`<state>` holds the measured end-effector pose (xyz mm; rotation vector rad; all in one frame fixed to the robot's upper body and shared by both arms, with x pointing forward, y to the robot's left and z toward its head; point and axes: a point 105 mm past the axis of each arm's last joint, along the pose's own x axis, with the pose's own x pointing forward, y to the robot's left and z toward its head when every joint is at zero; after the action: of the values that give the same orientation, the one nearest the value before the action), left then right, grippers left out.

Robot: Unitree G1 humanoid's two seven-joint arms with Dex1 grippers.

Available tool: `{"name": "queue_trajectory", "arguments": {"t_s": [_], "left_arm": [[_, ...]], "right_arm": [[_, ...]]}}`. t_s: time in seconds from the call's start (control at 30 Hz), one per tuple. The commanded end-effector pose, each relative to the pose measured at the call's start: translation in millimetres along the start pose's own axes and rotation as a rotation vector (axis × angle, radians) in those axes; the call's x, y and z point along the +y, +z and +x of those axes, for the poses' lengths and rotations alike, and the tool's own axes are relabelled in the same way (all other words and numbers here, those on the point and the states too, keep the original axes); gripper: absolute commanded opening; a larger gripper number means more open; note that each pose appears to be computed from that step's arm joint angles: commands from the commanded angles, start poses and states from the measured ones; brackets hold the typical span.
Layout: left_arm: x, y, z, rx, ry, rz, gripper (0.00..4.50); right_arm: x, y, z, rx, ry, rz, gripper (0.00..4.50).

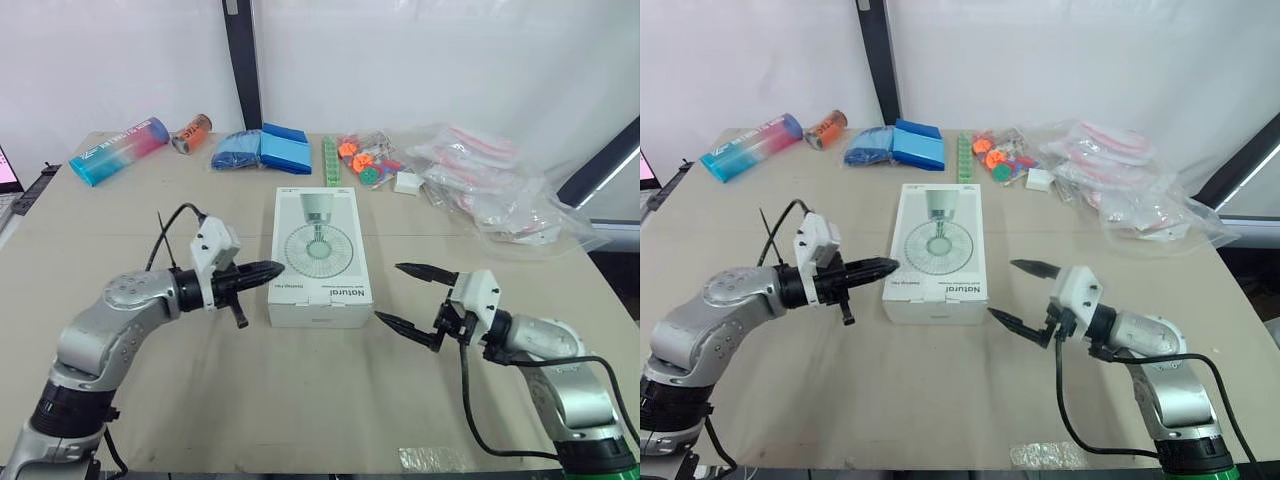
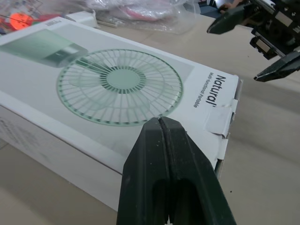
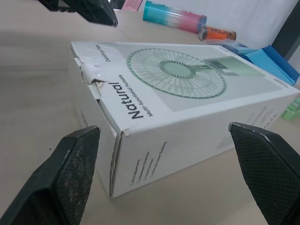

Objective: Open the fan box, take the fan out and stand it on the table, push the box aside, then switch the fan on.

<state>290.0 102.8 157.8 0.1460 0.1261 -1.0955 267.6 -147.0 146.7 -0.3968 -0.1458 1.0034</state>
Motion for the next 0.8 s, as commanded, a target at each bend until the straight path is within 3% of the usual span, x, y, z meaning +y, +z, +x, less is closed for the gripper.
{"name": "queue_trajectory", "arguments": {"t_s": [0.03, 0.4, 0.8], "left_arm": [[-1.5, -4.0, 4.8, 0.033, -0.008, 0.021, 0.03], [-6.1, -15.5, 19.2, 0.065, -0.012, 0.009, 0.03], [-5.9, -22.1, 21.5, 0.075, 0.007, -0.003, 0.03]], "right_arm": [[6.3, 24.3, 15.3, -0.053, 0.039, -0.072, 4.5], [22.3, 43.8, 67.3, -0.038, 0.119, -0.162, 4.5], [18.8, 31.7, 69.0, 0.052, 0.128, -0.228, 4.5]]}}
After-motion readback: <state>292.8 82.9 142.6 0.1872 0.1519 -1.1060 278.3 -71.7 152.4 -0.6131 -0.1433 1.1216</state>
